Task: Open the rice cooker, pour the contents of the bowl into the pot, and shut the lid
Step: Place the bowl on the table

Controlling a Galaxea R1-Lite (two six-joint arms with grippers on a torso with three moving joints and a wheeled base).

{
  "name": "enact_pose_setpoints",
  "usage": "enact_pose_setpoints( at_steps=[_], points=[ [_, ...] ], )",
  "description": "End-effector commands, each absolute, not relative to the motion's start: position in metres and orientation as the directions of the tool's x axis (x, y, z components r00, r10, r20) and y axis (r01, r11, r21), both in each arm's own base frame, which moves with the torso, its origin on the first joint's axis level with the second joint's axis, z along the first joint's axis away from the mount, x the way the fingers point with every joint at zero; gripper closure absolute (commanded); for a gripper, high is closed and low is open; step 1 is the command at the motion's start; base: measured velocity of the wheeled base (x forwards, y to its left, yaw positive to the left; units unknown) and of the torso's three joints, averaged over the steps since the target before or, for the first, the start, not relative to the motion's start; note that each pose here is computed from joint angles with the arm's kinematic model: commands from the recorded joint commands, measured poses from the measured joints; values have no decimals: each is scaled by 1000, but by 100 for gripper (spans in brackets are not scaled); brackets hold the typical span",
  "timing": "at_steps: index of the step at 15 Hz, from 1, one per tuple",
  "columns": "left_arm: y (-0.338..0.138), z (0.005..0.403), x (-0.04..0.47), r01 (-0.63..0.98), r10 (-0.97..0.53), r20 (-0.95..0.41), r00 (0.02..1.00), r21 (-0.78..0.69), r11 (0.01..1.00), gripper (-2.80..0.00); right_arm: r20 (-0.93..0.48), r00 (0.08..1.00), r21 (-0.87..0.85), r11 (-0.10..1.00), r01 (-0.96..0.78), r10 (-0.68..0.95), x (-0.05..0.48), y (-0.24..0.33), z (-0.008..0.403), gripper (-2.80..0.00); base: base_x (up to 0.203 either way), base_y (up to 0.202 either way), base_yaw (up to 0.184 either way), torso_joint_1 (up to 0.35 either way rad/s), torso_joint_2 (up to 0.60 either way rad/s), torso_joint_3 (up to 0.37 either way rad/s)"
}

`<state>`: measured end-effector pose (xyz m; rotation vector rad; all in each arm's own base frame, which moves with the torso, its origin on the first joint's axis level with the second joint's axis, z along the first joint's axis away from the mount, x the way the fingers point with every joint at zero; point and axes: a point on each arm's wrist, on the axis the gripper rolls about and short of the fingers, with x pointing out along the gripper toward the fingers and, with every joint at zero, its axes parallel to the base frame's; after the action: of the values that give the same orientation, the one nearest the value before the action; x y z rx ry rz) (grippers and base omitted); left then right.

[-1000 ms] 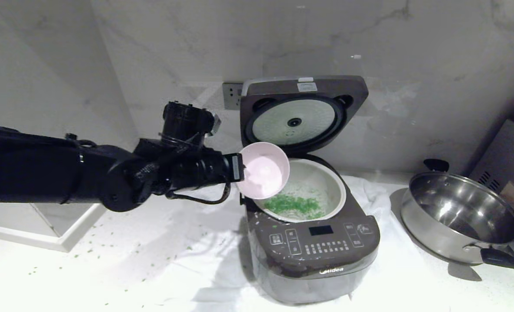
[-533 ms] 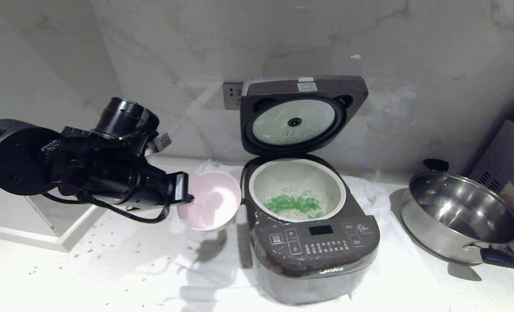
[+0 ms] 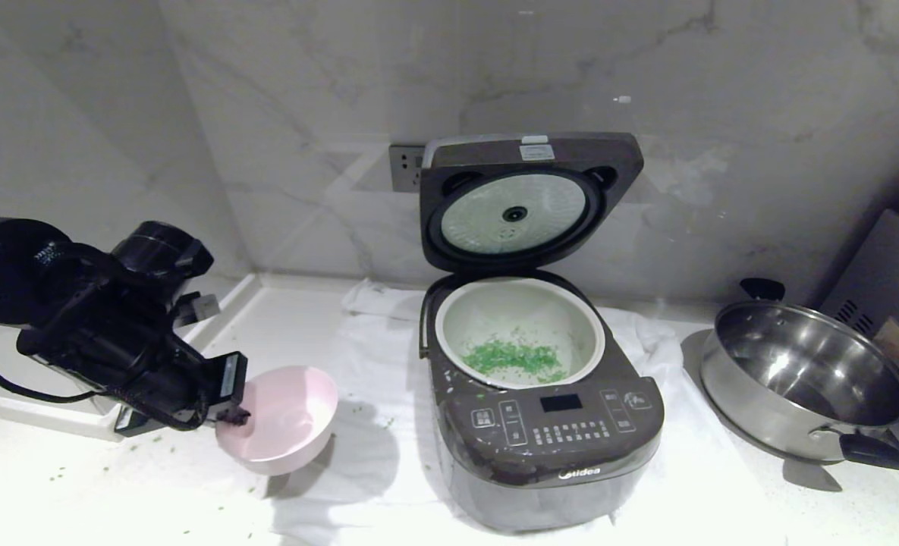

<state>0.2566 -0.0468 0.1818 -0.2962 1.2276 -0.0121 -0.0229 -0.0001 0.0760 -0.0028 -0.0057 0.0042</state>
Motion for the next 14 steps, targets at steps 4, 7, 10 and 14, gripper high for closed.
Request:
enact_pose_setpoints(
  at_steps=[4,7,10,14],
  points=[
    [-25,129,271,-238,-141,-948,287,-213,948,0,5,1000,-3,1000,-5,5,-23,0,75,0,0,0,0,0,0,0],
    [-9,95,278,-268,-110,-942,317,-200,942,0,6,1000,-3,1000,-5,5,-23,0,76,0,0,0,0,0,0,0],
    [28,78,297,-369,-71,-954,292,-181,912,0,6,1000,-3,1000,-5,5,-23,0,76,0,0,0,0,0,0,0],
    [74,75,312,-488,-23,-946,322,-186,853,0,4,1000,-3,1000,-5,5,-23,0,76,0,0,0,0,0,0,0]
  ],
)
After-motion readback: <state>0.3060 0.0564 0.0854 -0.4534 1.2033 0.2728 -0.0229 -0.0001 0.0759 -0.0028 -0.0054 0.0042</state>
